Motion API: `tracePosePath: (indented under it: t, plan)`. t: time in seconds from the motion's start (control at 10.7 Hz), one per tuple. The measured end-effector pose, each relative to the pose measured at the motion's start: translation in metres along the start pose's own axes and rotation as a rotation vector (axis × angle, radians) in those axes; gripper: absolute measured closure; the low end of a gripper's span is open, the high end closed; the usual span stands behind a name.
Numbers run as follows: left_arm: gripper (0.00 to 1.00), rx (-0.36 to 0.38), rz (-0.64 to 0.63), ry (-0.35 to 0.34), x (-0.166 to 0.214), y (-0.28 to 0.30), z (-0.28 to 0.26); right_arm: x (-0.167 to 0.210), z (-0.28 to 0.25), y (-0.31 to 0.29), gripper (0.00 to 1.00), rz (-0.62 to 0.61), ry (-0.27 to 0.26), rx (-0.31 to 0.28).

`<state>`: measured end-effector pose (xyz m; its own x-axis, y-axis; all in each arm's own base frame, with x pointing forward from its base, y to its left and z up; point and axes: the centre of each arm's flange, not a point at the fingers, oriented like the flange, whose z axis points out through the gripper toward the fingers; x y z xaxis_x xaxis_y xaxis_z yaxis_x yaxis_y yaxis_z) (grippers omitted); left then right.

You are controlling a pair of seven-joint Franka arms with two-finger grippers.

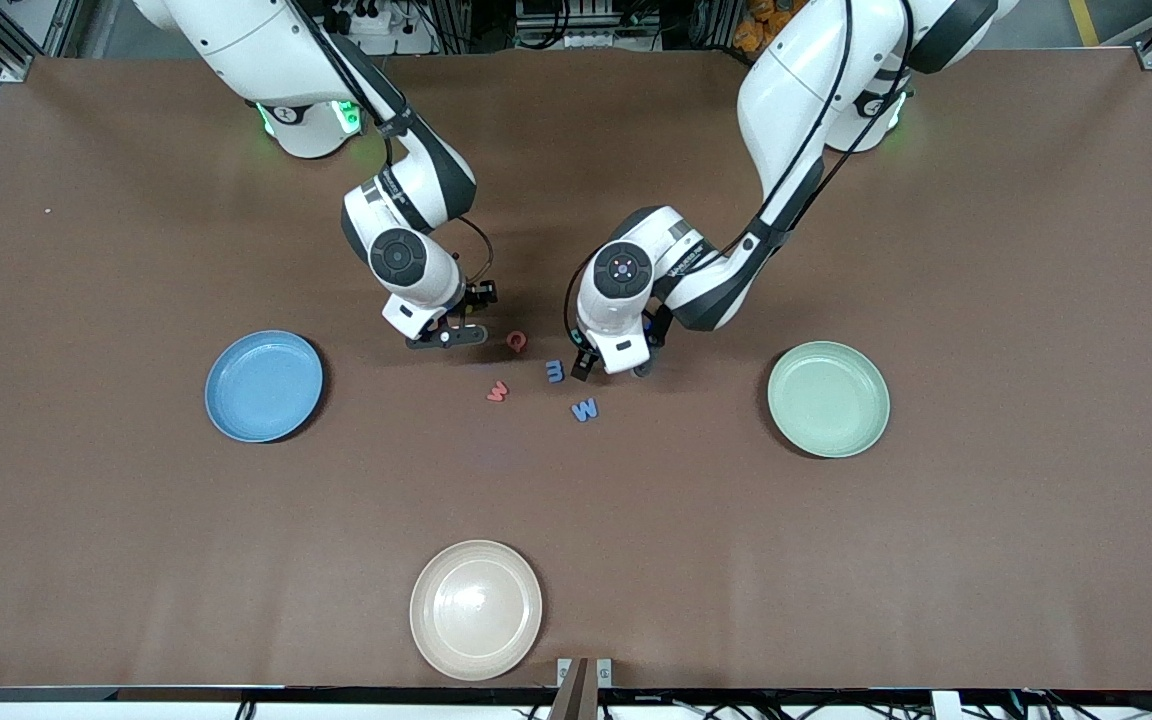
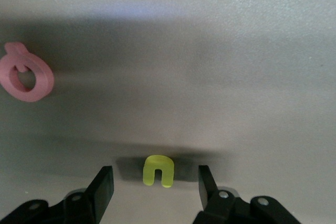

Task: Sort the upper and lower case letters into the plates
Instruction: 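Grasp the yellow H with the left gripper while the right gripper grasps the c, then drop the H on the green plate while the right gripper drops the c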

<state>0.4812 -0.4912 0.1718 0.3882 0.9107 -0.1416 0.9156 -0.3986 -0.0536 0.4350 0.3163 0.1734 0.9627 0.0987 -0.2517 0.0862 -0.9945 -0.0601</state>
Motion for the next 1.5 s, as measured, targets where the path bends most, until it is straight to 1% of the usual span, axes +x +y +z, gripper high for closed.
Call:
tracePosePath:
  t: [0.09,0.19,0.28,0.37,0.47,0.56,0.65,0.75,0.84,1.03,1.12,1.21,1.31,1.5]
  plan:
    - [0.10,0.004,0.000,0.000,0.000,-0.001,0.003,0.000,0.000,0.000,0.34,0.000,0.000,0.000]
    - [0.21,-0.001,0.001,-0.002,-0.001,0.000,0.003,0.000,0.000,0.000,0.37,0.000,-0.001,0.000]
    - [0.32,-0.006,0.001,-0.004,-0.001,0.001,0.001,0.000,0.001,0.000,0.41,0.000,-0.002,0.000]
    - [0.33,-0.006,0.002,-0.004,-0.001,0.001,0.001,0.000,0.002,0.000,0.45,0.000,-0.003,-0.001]
    - [0.36,-0.008,0.002,-0.005,-0.002,0.002,0.001,0.000,0.002,0.000,0.52,-0.001,-0.004,-0.001]
    - [0.43,-0.010,0.002,-0.006,-0.002,0.002,0.000,0.000,0.002,0.000,0.52,-0.002,-0.003,-0.001]
    - [0.52,-0.015,0.003,-0.008,-0.003,0.003,-0.002,0.000,0.002,-0.001,0.56,-0.003,-0.003,-0.001]
    - [0.65,-0.017,0.005,-0.008,-0.003,0.004,-0.003,0.000,0.002,-0.001,0.61,-0.010,-0.002,-0.001]
    - [0.66,-0.017,0.009,-0.008,-0.003,0.004,-0.003,0.001,0.001,-0.001,0.73,-0.021,-0.002,-0.001]
    - [0.66,-0.017,0.026,-0.008,-0.003,0.004,-0.003,0.002,-0.001,0.001,0.74,-0.031,-0.009,-0.003]
    - [0.66,-0.020,0.038,-0.008,-0.002,0.005,-0.005,0.007,-0.007,0.006,0.74,-0.026,-0.034,-0.010]
    - [0.66,-0.019,0.058,-0.005,0.003,0.008,-0.010,0.016,-0.021,0.014,0.74,-0.025,-0.062,-0.014]
    - [0.66,-0.011,0.080,0.002,0.009,0.010,-0.017,0.029,-0.042,0.025,0.74,-0.032,-0.078,-0.013]
    - [0.66,-0.002,0.113,0.002,0.036,0.021,-0.042,0.062,-0.090,0.071,0.74,-0.085,-0.079,-0.008]
